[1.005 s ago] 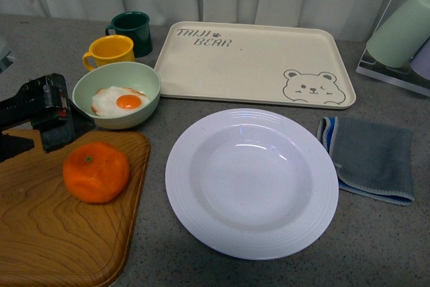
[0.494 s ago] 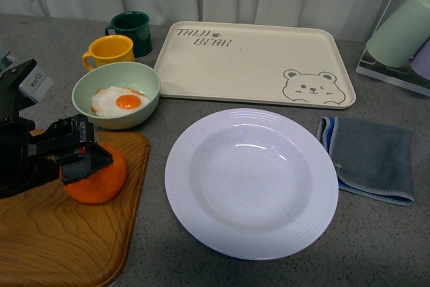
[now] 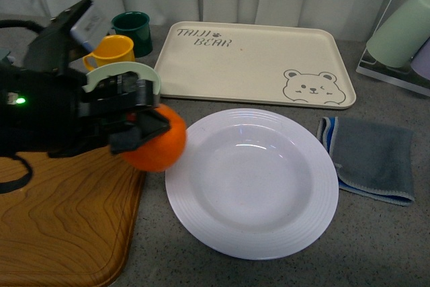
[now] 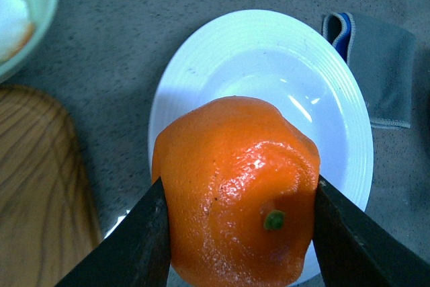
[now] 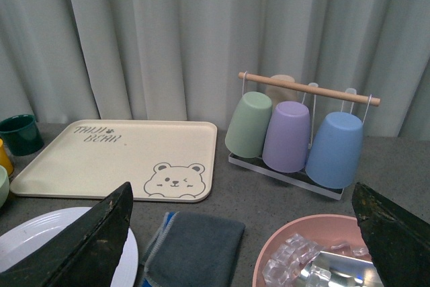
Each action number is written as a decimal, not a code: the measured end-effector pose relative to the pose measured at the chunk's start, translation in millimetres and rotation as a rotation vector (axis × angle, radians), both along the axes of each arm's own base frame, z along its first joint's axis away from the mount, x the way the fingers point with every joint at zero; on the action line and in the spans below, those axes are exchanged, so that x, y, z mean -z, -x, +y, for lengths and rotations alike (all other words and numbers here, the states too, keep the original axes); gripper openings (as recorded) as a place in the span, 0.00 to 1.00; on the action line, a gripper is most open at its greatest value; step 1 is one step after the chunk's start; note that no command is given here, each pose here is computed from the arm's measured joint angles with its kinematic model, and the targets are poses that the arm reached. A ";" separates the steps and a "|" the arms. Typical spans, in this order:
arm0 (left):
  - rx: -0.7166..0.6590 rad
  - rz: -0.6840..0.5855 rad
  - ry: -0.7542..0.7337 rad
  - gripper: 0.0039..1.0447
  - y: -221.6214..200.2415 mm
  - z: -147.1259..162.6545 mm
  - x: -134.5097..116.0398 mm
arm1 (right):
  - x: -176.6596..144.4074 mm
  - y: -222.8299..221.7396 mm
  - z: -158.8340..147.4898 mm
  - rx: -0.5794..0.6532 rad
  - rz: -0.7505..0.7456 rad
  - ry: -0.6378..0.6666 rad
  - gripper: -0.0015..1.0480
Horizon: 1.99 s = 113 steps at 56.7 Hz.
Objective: Place orange and plate with both arms
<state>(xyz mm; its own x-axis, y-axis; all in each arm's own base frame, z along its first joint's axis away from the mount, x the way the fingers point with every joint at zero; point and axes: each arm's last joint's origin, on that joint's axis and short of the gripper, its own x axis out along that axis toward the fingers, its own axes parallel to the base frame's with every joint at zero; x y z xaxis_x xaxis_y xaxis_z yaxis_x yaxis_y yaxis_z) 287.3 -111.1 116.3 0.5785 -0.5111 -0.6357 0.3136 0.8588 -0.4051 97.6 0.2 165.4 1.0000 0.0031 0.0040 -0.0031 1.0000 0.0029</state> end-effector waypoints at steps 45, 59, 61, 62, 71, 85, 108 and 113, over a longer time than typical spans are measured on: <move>0.058 0.032 -0.116 0.65 -20.4 -72.4 45.2 | 0.0 0.0 0.0 0.000 0.000 0.000 0.91; 0.038 0.007 -0.089 0.95 -20.1 -66.9 34.3 | 0.0 0.0 0.0 0.000 0.000 0.000 0.91; 0.032 -0.005 -0.074 0.93 -19.8 -65.5 30.0 | 0.0 0.0 0.0 0.000 0.000 0.000 0.91; 0.029 -0.016 -0.067 0.93 -19.4 -64.4 27.3 | 0.0 0.0 0.0 0.000 0.000 0.000 0.91; -0.048 -0.100 -0.023 0.94 -16.2 -50.9 0.4 | 0.0 0.0 0.0 0.000 0.000 0.000 0.91; -0.467 -0.711 -0.223 0.62 18.1 2.8 -13.7 | 0.0 0.0 0.0 0.001 0.000 0.000 0.91; -0.481 -0.787 -0.260 0.03 82.6 69.8 -37.4 | 0.0 0.0 0.0 0.000 0.000 0.000 0.91; -0.475 -0.807 -0.251 0.03 94.1 76.9 -44.9 | 0.0 0.0 0.0 0.000 0.000 0.000 0.91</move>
